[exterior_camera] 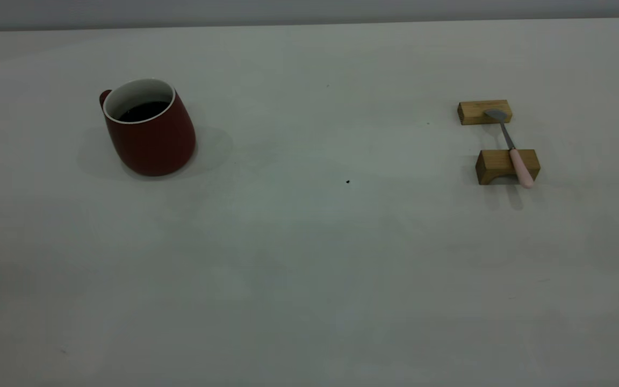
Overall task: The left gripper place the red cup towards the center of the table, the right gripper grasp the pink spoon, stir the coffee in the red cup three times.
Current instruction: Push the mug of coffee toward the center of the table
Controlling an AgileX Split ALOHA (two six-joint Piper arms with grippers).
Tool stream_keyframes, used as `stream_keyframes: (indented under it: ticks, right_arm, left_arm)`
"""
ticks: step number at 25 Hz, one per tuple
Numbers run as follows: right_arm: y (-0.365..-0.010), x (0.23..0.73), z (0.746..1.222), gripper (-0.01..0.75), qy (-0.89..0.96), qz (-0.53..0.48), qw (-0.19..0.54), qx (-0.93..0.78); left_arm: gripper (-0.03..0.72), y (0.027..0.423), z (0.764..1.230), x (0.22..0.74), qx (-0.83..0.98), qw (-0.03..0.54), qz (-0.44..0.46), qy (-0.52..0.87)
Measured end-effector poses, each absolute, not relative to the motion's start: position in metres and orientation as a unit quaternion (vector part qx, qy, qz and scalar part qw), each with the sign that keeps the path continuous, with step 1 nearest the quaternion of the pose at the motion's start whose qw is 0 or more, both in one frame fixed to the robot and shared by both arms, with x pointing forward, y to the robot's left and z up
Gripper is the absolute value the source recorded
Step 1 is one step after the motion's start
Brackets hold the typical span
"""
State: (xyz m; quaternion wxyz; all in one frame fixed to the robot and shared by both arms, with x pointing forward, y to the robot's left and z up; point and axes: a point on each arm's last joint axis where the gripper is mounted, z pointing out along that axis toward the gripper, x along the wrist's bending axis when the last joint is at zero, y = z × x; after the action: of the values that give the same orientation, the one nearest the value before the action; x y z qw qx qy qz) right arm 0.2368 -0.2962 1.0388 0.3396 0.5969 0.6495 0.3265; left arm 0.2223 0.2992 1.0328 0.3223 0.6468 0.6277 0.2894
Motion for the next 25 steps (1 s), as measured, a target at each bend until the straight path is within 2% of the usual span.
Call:
stream_keyframes:
  ticks: [5,9,15,25]
  right_arm:
    - [-0.296,0.237,1.039,0.238,0.649,0.326,0.340,0.597]
    - [-0.296,0.237,1.039,0.238,0.649,0.326,0.340,0.597]
    - [-0.296,0.237,1.039,0.238,0.649,0.326,0.340,0.597]
    - [-0.296,0.237,1.039,0.238,0.649,0.326,0.340,0.597]
  left_arm:
    - [0.434,0.298,1.034,0.225,0.648,0.320,0.280,0.632]
    - [0.434,0.300,1.048,0.252,0.642,0.299,0.272,0.651]
    - [0.434,0.299,1.062,0.330,0.653,0.262,0.248,0.666]
    - [0.434,0.296,1.029,0.467,0.683,0.176,0.178,0.686]
